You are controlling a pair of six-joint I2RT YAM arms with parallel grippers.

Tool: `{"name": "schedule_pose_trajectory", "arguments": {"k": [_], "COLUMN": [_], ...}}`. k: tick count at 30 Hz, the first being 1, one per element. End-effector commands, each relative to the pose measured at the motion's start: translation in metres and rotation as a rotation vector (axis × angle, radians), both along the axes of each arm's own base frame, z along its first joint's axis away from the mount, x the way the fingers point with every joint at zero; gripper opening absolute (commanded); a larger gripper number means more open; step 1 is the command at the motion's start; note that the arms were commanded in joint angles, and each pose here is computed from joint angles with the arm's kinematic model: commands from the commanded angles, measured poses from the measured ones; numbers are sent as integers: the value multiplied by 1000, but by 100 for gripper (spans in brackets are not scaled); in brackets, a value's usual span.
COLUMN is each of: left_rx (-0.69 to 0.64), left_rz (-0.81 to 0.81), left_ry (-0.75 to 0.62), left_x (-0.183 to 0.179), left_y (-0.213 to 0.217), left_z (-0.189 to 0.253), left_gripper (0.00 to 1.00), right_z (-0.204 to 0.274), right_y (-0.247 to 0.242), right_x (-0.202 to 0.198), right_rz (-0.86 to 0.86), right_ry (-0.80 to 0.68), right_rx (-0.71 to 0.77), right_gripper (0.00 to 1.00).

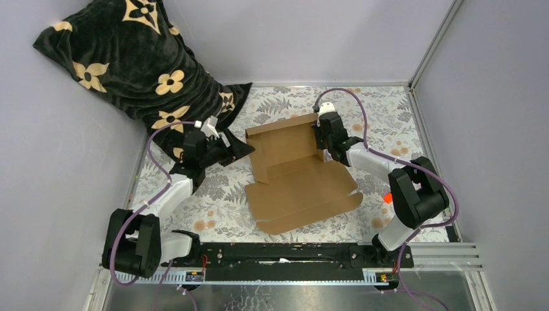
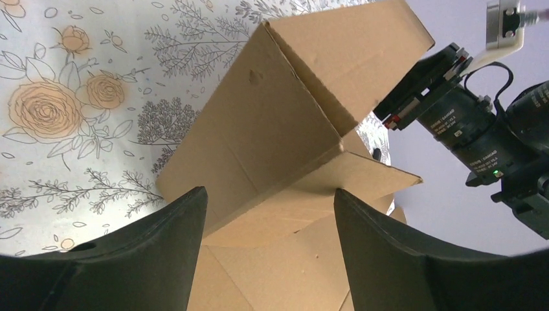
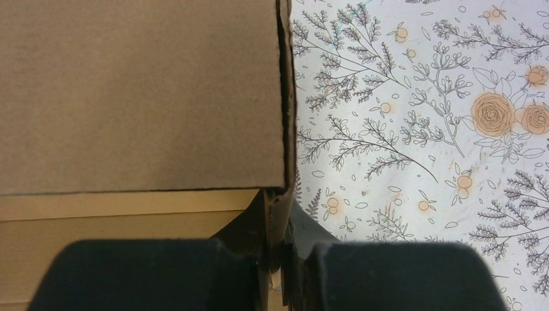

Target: Fold the paper box

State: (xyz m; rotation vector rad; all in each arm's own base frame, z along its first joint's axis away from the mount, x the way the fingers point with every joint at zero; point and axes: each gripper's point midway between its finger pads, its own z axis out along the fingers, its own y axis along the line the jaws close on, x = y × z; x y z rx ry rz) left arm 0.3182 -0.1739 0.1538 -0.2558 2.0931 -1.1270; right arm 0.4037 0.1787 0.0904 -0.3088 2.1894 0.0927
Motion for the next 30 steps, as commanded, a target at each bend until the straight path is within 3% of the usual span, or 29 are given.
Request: {"name": "schedule_pose_trajectory", "arguments": {"k": [1, 24, 30], "left_rx": [19, 390, 481], "left_rz": [-3, 105, 144], "left_ry": [-59, -9, 6], "left_x": [-4, 16, 22], "left_y": [-4, -8, -1], "left_z": [5, -33, -40], "left_gripper": [79, 76, 69], "right_z": [-28, -31, -34], "right_y": [3, 3, 3], "right_x": [-18, -31, -35], "right_rz": [27, 39, 45], "right_ry": [127, 180, 186], "right_rx": [-9, 6, 10], "right_gripper": [0, 0, 0]}}
